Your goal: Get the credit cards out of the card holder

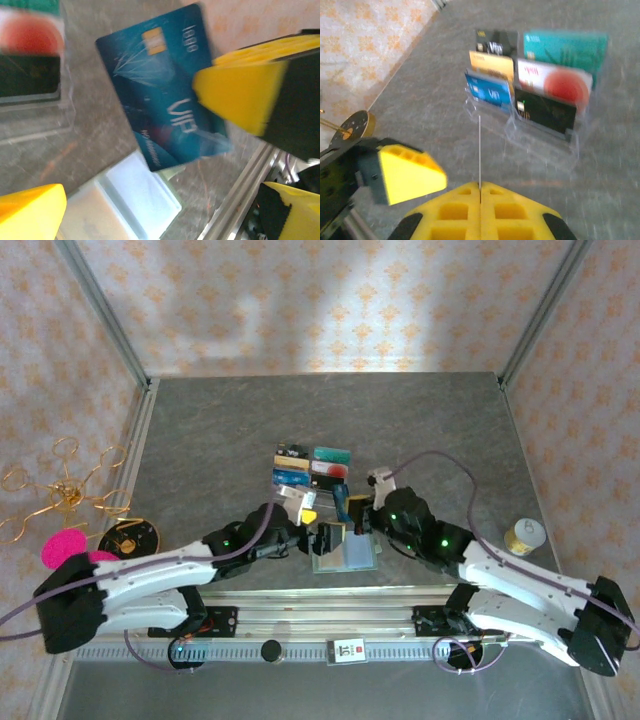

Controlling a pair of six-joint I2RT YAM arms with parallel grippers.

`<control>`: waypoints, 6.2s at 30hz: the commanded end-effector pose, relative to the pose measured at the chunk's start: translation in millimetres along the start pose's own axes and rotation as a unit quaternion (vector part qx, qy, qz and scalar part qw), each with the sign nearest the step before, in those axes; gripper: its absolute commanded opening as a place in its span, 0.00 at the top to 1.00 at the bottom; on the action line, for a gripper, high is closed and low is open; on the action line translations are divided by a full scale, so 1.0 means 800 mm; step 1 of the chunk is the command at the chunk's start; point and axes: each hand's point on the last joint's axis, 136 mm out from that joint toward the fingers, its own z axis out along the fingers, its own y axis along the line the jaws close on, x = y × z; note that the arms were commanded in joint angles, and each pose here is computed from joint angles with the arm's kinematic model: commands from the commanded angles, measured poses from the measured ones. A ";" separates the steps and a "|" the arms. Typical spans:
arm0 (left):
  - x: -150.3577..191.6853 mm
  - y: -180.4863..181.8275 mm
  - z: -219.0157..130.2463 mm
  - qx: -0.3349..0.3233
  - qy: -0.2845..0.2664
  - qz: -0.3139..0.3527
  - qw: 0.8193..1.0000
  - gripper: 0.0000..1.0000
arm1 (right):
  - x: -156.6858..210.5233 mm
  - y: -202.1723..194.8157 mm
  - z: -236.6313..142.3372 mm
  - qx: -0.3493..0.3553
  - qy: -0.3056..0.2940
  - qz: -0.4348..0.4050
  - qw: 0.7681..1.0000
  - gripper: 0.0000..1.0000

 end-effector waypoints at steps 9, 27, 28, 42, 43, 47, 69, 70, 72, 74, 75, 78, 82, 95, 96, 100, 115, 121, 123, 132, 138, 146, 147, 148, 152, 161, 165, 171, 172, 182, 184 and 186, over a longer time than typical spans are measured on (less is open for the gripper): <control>-0.085 -0.003 -0.087 -0.041 -0.116 0.000 0.992 0.01 | -0.030 0.023 0.089 -0.036 0.084 -0.235 0.968 1.00; -0.179 -0.028 -0.152 -0.071 -0.167 0.042 0.983 0.01 | -0.012 0.023 0.212 -0.091 0.213 -0.407 0.884 1.00; -0.181 -0.028 -0.152 -0.073 -0.167 0.042 0.982 0.01 | -0.013 0.022 0.216 -0.089 0.214 -0.411 0.882 1.00; -0.181 -0.016 -0.147 -0.086 -0.155 0.046 0.983 0.01 | -0.020 0.009 0.246 -0.076 0.232 -0.447 0.861 1.00; -0.181 -0.015 -0.147 -0.087 -0.155 0.045 0.983 0.01 | -0.019 0.008 0.247 -0.076 0.233 -0.447 0.860 1.00; -0.181 -0.012 -0.146 -0.087 -0.155 0.043 0.983 0.01 | -0.016 -0.001 0.250 -0.062 0.241 -0.452 0.857 1.00; -0.178 -0.008 -0.135 -0.070 -0.155 0.024 0.985 0.01 | 0.026 -0.025 0.269 -0.051 0.307 -0.420 0.852 0.87; -0.178 -0.007 -0.136 -0.070 -0.158 0.022 0.985 0.01 | 0.022 -0.021 0.268 -0.054 0.298 -0.420 0.856 0.79; -0.179 -0.008 -0.137 -0.068 -0.163 0.020 0.984 0.01 | 0.013 -0.011 0.263 -0.063 0.282 -0.417 0.861 0.72; -0.179 -0.009 -0.137 -0.065 -0.164 0.017 0.984 0.01 | 0.002 -0.003 0.259 -0.068 0.265 -0.415 0.868 0.69; -0.178 -0.008 -0.137 -0.065 -0.164 0.016 0.984 0.01 | -0.002 -0.001 0.257 -0.067 0.259 -0.414 0.870 0.68; -0.177 -0.010 -0.136 -0.058 -0.164 0.013 0.985 0.01 | -0.022 0.007 0.254 -0.060 0.229 -0.409 0.881 0.63; -0.175 -0.014 -0.137 -0.042 -0.169 0.006 0.985 0.01 | -0.052 0.019 0.241 -0.050 0.179 -0.395 0.900 0.54; -0.165 -0.022 -0.128 -0.005 -0.167 -0.012 0.986 0.01 | -0.082 0.024 0.155 -0.014 0.019 -0.148 0.989 0.64; -0.162 -0.025 -0.127 0.008 -0.168 -0.013 0.986 0.01 | -0.075 0.019 0.146 -0.008 0.011 -0.122 0.992 0.62; -0.139 -0.017 -0.110 0.030 -0.163 -0.035 0.986 0.01 | -0.027 0.000 0.107 0.022 0.023 -0.039 0.999 0.59; -0.041 0.070 -0.057 -0.064 -0.084 -0.091 0.990 0.16 | 0.177 -0.018 0.067 0.164 0.174 -0.095 0.966 0.56; -0.017 0.101 -0.062 -0.107 -0.083 -0.100 0.986 0.20 | 0.201 -0.017 0.080 0.184 0.189 -0.119 0.957 0.55; -0.013 0.105 -0.062 -0.112 -0.078 -0.101 0.985 0.26 | 0.209 -0.019 0.083 0.195 0.198 -0.134 0.951 0.55; 0.017 0.107 -0.053 -0.106 -0.033 -0.097 0.989 0.56 | 0.220 -0.020 0.084 0.195 0.189 -0.119 0.955 0.95; 0.061 0.095 -0.029 -0.088 0.018 -0.085 0.992 0.79 | 0.200 0.004 0.084 0.147 0.146 -0.076 0.975 1.00; 0.089 0.084 -0.004 -0.064 0.052 -0.088 0.993 0.99 | 0.190 0.011 0.078 0.122 0.118 -0.020 0.985 1.00; 0.091 0.083 -0.001 -0.064 0.056 -0.085 0.993 1.00 | 0.187 0.013 0.076 0.117 0.111 -0.012 0.987 1.00; 0.092 0.084 0.001 -0.066 0.058 -0.084 0.993 1.00 | 0.185 0.015 0.075 0.112 0.107 -0.006 0.988 1.00; 0.100 0.084 0.009 -0.067 0.076 -0.080 0.992 1.00 | 0.182 0.020 0.074 0.099 0.101 0.011 0.990 1.00; 0.120 0.063 0.037 -0.039 0.117 -0.071 0.990 0.91 | 0.162 0.008 0.057 0.112 0.065 0.040 0.991 0.72; 0.121 0.047 0.053 -0.021 0.125 -0.065 0.990 0.86 | 0.143 -0.020 0.024 0.141 0.026 0.058 0.988 0.66; 0.135 0.036 0.087 -0.010 0.157 -0.057 0.986 0.86 | 0.129 -0.044 -0.014 0.148 -0.008 0.094 0.985 0.66; 0.136 0.034 0.091 -0.007 0.159 -0.057 0.986 0.86 | 0.129 -0.046 -0.017 0.146 -0.011 0.101 0.984 0.66; 0.127 0.027 0.095 -0.006 0.157 -0.054 0.986 0.89 | 0.131 -0.045 -0.023 0.132 -0.005 0.104 0.986 0.67; 0.107 0.025 0.077 -0.009 0.127 -0.055 0.990 0.83 | 0.130 -0.035 -0.019 0.117 0.001 0.098 0.988 0.68; 0.093 0.032 0.056 -0.024 0.099 -0.056 0.993 0.81 | 0.129 -0.021 -0.014 0.091 0.011 0.093 0.991 0.71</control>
